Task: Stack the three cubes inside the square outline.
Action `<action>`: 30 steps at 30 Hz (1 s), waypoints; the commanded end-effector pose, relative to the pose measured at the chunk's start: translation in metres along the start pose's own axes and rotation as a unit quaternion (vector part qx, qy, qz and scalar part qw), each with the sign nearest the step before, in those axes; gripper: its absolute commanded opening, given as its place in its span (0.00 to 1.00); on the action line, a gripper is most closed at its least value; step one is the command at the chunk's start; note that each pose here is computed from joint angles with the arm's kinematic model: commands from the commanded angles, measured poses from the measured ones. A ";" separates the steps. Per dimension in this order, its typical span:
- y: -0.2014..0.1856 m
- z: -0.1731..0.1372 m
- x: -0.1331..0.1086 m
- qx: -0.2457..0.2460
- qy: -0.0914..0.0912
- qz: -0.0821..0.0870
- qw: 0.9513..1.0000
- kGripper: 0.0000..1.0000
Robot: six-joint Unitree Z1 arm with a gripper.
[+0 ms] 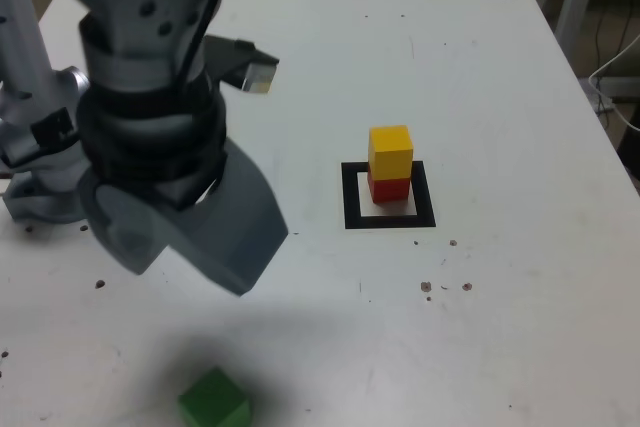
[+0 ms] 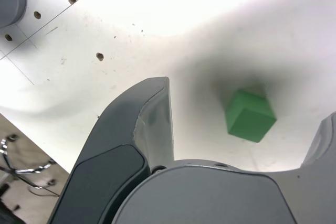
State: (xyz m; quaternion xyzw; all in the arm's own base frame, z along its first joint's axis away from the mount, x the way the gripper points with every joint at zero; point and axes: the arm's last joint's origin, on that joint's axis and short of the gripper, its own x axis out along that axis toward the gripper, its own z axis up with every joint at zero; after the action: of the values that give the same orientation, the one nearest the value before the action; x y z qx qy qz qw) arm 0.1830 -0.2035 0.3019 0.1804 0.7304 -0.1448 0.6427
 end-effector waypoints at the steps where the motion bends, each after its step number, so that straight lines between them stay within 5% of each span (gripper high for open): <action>1: -0.009 0.003 0.004 0.007 0.002 0.002 1.000 0.99; 10: -0.042 0.014 0.006 0.025 -0.029 -0.006 0.999 0.99; 30: -0.099 0.044 0.064 0.071 -0.005 -0.001 0.997 0.99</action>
State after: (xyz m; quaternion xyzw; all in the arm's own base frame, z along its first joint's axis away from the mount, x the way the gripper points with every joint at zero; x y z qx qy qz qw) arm 0.1710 -0.3043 0.2363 0.2234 0.7136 -0.1978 0.6338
